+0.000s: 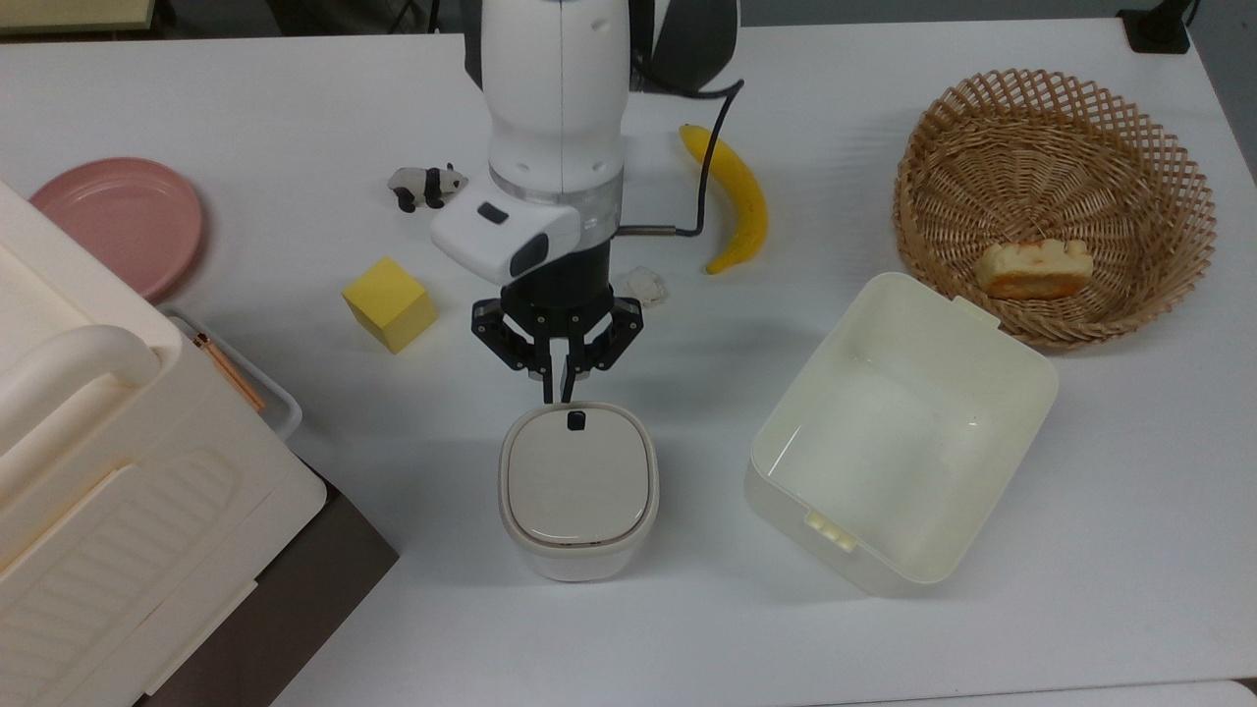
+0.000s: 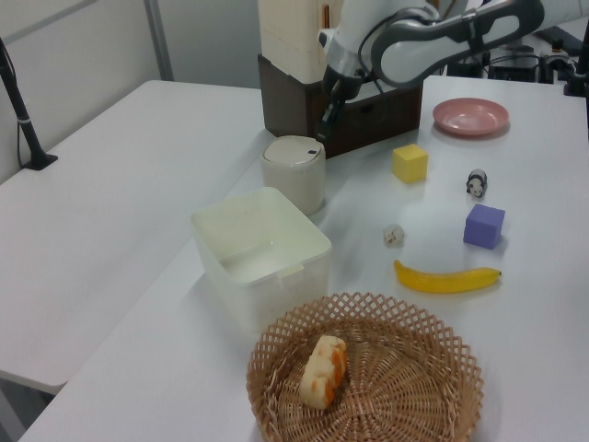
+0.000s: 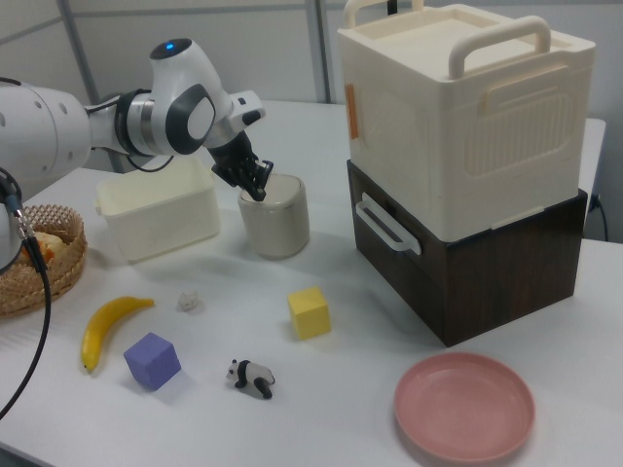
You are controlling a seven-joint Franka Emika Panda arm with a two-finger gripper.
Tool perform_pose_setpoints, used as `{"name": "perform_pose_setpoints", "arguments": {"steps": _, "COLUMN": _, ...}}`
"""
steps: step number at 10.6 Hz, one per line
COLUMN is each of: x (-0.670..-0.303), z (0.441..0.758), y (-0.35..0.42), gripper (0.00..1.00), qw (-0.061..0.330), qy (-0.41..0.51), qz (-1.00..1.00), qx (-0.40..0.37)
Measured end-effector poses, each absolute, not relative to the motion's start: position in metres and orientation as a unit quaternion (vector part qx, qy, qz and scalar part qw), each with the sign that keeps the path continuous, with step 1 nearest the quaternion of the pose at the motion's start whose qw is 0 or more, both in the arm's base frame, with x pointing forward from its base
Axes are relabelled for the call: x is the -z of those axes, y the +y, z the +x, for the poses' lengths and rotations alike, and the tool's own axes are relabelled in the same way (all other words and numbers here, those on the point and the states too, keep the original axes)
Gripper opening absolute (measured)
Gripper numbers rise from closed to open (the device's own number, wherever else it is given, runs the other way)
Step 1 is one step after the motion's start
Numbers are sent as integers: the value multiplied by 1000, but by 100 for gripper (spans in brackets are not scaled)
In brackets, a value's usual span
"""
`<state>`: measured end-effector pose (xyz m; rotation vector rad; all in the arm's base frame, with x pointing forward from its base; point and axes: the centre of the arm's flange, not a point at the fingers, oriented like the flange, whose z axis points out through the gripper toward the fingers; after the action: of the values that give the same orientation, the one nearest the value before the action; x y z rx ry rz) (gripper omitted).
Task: Open the trash can
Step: 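Close the gripper on the lid's front tab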
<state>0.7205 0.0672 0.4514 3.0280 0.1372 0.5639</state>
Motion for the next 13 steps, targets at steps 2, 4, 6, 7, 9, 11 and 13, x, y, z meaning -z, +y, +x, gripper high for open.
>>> {"name": "perform_pose_setpoints", "arguments": {"steps": 2, "x": -444, "z": 726, "y": 77, "gripper": 12, "qw": 27, "qy": 37, "qz": 978, "qx": -205}}
{"name": "perform_pose_setpoints", "arguments": {"steps": 4, "x": -435, "z": 730, "y": 89, "gripper": 12, "qw": 35, "qy": 29, "qz": 974, "qx": -221}}
{"name": "perform_pose_setpoints", "arguments": {"steps": 6, "x": -432, "z": 732, "y": 92, "gripper": 12, "qw": 36, "qy": 24, "qz": 972, "qx": -231}}
{"name": "perform_pose_setpoints", "arguments": {"steps": 7, "x": -431, "z": 732, "y": 92, "gripper": 12, "qw": 37, "qy": 25, "qz": 972, "qx": -230}}
{"name": "perform_pose_setpoints", "arguments": {"steps": 9, "x": -430, "z": 732, "y": 93, "gripper": 12, "qw": 43, "qy": 31, "qz": 972, "qx": -230}}
{"name": "perform_pose_setpoints", "arguments": {"steps": 11, "x": -430, "z": 732, "y": 94, "gripper": 11, "qw": 46, "qy": 33, "qz": 972, "qx": -230}}
{"name": "perform_pose_setpoints", "arguments": {"steps": 13, "x": -429, "z": 732, "y": 94, "gripper": 11, "qw": 46, "qy": 33, "qz": 972, "qx": -230}}
